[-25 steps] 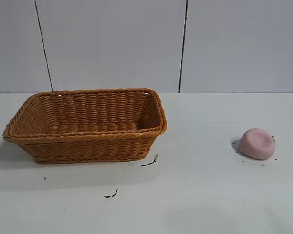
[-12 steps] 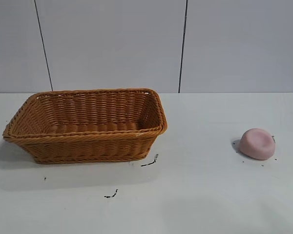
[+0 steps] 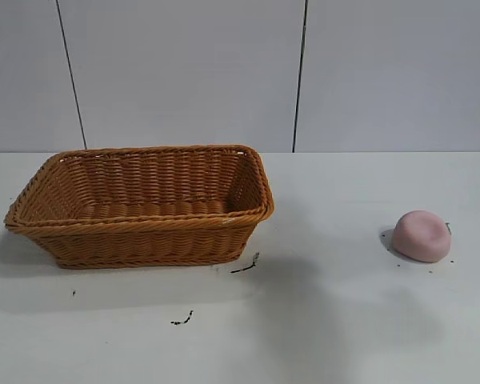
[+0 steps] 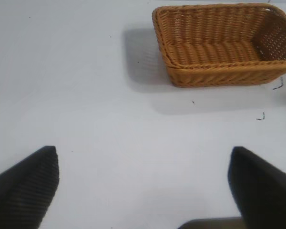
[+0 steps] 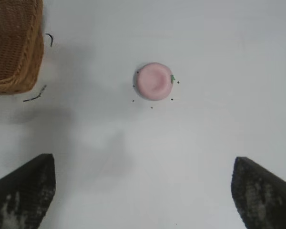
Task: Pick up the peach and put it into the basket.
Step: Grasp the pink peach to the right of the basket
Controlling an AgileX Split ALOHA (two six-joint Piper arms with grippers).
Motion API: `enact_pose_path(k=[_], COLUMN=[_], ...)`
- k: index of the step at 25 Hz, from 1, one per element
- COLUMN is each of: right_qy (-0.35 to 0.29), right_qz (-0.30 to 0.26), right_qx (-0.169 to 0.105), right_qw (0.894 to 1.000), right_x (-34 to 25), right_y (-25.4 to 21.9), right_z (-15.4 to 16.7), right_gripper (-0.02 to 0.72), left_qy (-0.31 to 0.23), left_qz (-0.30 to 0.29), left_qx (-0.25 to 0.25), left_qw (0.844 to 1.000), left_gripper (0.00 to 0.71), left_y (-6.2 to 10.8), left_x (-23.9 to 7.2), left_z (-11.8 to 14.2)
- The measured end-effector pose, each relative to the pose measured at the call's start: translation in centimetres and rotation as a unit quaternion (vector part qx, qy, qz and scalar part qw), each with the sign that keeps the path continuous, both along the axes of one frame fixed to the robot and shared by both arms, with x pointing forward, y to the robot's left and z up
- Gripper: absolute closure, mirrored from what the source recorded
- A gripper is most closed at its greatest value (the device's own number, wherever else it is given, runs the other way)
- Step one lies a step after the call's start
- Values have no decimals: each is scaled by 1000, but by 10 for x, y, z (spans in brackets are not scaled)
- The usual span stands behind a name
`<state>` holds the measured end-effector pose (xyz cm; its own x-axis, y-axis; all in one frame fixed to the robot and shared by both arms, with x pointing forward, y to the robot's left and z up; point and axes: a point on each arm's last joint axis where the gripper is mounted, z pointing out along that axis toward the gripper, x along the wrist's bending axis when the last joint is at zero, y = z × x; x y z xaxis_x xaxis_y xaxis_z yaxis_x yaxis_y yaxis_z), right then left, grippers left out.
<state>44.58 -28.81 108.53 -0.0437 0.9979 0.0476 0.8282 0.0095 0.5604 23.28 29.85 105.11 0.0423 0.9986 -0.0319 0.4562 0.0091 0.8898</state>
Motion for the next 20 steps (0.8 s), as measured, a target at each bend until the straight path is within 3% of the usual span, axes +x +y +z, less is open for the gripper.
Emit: enact_pose_path(k=[6, 10, 20], right_qy=[122, 167, 191], right_qz=[9, 11, 9], right_qx=[-7, -9, -10], right_qw=[993, 986, 982], right_x=[93, 140, 194], right_y=[3, 4, 6], right_z=[-41, -74, -145], right_gripper=[8, 8, 8], left_qy=[0, 0, 0], left_qz=[0, 0, 0], left_qx=[0, 0, 0], left_qw=[1000, 1000, 1000], left_gripper=[17, 17, 17], left_y=[0, 0, 0], left_x=[0, 0, 0], left_z=[0, 0, 0])
